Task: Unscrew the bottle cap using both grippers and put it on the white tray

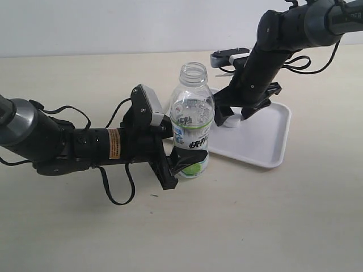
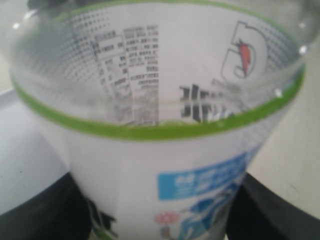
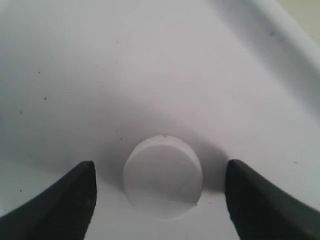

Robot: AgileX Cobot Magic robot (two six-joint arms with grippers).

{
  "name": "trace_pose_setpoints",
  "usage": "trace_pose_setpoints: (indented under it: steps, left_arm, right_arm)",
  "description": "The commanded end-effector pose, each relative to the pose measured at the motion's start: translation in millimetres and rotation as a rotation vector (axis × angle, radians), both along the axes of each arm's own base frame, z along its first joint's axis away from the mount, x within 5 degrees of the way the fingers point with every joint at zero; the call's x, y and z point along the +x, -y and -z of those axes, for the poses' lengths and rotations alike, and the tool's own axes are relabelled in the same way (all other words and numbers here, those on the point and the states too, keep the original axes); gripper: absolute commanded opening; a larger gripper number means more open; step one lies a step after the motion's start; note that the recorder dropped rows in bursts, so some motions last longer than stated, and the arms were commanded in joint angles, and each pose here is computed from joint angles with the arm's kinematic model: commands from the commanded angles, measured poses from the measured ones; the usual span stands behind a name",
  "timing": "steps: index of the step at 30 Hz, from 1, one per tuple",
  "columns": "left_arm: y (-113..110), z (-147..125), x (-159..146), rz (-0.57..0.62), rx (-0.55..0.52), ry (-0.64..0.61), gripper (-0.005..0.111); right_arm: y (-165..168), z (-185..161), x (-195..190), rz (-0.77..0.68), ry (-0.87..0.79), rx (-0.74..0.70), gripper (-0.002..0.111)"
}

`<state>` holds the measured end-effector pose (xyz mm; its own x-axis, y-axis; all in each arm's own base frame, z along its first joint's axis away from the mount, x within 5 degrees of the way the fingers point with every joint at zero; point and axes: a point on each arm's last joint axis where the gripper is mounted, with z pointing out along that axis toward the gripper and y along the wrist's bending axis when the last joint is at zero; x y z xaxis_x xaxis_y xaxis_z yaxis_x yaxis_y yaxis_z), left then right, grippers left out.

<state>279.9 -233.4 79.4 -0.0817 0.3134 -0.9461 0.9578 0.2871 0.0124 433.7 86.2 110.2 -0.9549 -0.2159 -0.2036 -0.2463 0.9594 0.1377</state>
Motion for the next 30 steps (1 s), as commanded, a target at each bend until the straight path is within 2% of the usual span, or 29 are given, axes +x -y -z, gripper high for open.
trace_pose_setpoints:
  steps: [1, 6, 9, 12, 14, 17, 19, 25, 30]
  left_arm:
    - [0.2, 2.2, -1.9, 0.011, 0.025, -0.001, 0.000]
    - [0.5, 1.5, -2.1, 0.015, 0.018, 0.001, 0.000]
    - [1.0, 1.1, -3.0, 0.028, 0.013, 0.005, 0.009]
    - [1.5, 0.7, -4.5, 0.046, 0.009, 0.008, 0.032]
    - [1.6, 0.5, -4.5, 0.040, 0.001, -0.011, 0.057]
    - [1.2, -0.1, -2.4, -0.009, -0.025, -0.074, 0.088]
    - [1.5, 0.6, -4.4, 0.022, -0.010, -0.056, 0.105]
    - [1.8, 0.5, -6.1, 0.044, -0.004, -0.053, 0.105]
    - [-0.1, -9.7, -5.5, 0.067, 0.000, -0.025, 0.105]
  right_arm:
    - [0.1, -0.6, -0.4, -0.004, -0.003, -0.010, 0.074]
    - [0.4, -30.3, -2.7, -0.012, 0.041, -0.004, 0.074]
    - [0.7, -52.7, -4.9, -0.013, 0.084, 0.004, 0.074]
    - [1.1, -74.6, -8.0, -0.012, 0.127, 0.012, 0.074]
    - [1.5, -87.3, -11.1, -0.015, 0.144, 0.016, 0.074]
    - [2.0, -102.1, -15.7, -0.018, 0.161, 0.020, 0.074]
    - [2.4, -110.6, -18.2, -0.019, 0.175, 0.023, 0.074]
    - [3.4, -134.1, -25.7, -0.022, 0.216, 0.031, 0.074]
    - [7.0, -148.5, -31.9, -0.039, 0.238, 0.000, 0.074]
